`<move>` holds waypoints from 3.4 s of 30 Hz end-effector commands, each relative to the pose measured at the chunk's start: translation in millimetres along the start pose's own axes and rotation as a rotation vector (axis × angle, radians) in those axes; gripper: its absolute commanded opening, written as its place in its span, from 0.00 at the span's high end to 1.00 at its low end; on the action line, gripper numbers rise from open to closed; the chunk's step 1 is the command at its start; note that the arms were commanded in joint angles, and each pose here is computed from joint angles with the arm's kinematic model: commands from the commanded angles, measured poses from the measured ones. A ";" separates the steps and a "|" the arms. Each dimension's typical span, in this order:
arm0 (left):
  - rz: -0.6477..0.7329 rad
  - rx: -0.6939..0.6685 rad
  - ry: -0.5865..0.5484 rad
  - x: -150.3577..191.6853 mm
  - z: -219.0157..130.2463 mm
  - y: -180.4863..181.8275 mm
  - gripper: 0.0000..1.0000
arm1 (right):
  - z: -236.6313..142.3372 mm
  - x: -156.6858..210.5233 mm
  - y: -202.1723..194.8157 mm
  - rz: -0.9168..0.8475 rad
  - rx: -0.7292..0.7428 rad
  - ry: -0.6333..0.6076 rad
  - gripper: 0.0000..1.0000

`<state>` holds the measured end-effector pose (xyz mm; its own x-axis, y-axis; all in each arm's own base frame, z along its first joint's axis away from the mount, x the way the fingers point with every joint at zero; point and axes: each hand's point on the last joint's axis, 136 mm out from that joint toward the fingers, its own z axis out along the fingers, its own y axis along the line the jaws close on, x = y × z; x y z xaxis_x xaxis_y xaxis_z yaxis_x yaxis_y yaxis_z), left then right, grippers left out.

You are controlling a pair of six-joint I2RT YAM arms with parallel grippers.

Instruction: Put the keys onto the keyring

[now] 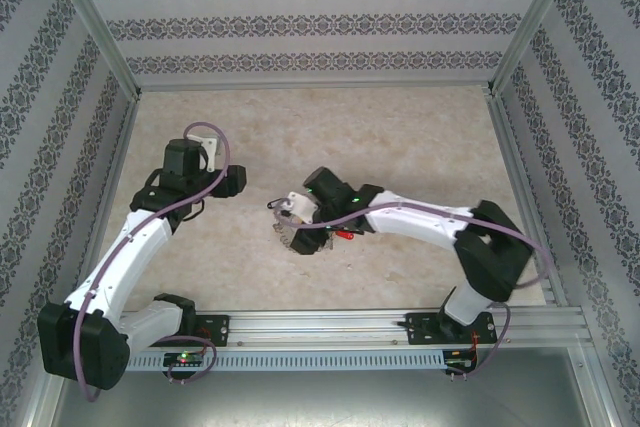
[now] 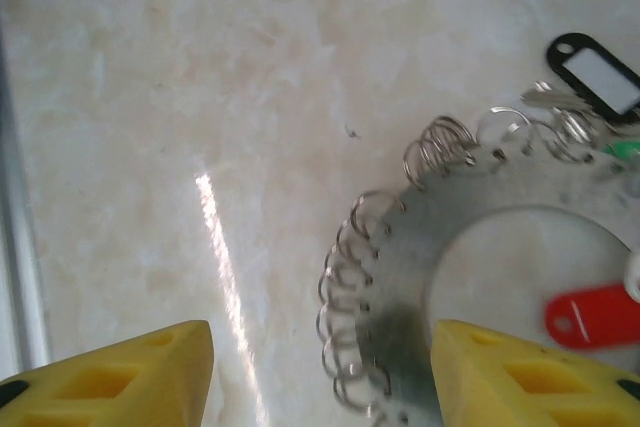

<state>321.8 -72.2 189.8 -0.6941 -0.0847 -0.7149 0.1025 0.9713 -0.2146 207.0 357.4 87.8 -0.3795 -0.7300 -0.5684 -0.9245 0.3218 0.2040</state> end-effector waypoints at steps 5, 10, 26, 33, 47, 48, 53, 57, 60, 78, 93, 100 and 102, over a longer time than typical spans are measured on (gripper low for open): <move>-0.149 0.006 0.056 21.8 -13.6 10.2 0.19 | 42.1 1.1 -18.7 0.336 0.090 0.154 0.40; -0.170 0.005 0.081 32.5 -10.6 14.2 0.20 | 50.8 17.5 -39.1 0.445 0.285 0.303 0.41; -0.179 0.018 0.070 34.1 -7.3 14.4 0.20 | 77.0 30.3 -42.5 0.438 0.356 0.394 0.56; -0.168 0.015 0.067 33.0 -7.3 15.0 0.20 | 50.9 1.6 -39.4 0.444 0.321 0.290 0.65; -0.157 0.025 0.053 26.7 -8.1 12.9 0.20 | -47.7 -80.0 -32.2 0.640 0.117 -0.053 0.78; -0.157 0.025 0.054 26.7 -7.6 12.8 0.20 | -56.2 -86.3 -32.7 0.664 0.095 -0.086 0.78; -0.156 0.036 0.057 25.1 -6.7 10.9 0.20 | -95.0 -114.0 -32.8 0.843 -0.083 -0.246 0.79; -0.149 0.030 0.057 24.2 -6.7 11.7 0.20 | -136.8 -141.2 -38.5 0.962 -0.228 -0.432 0.81; -0.147 0.028 0.055 23.4 -5.8 12.4 0.20 | -169.3 -162.1 -39.0 0.959 -0.273 -0.562 0.81; -0.145 0.041 0.056 23.0 -2.8 10.5 0.20 | -187.3 -170.5 -49.4 0.928 -0.299 -0.711 0.81; -0.146 0.036 0.058 25.2 1.2 12.1 0.20 | -78.9 -74.8 -62.5 1.002 0.058 -0.307 0.81; -0.163 0.024 0.050 25.6 4.3 15.2 0.20 | -11.6 -55.8 -56.6 0.948 0.207 -0.083 0.80; -0.152 0.012 0.044 24.2 3.4 17.3 0.18 | 7.7 -55.0 -54.2 0.948 0.204 -0.039 0.79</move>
<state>302.7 -66.5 163.5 -0.7593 -0.2096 -0.6161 0.0193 0.9391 -0.3432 278.7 386.8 122.7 -0.9608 -0.0502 -0.2725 -0.1976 0.8136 0.5468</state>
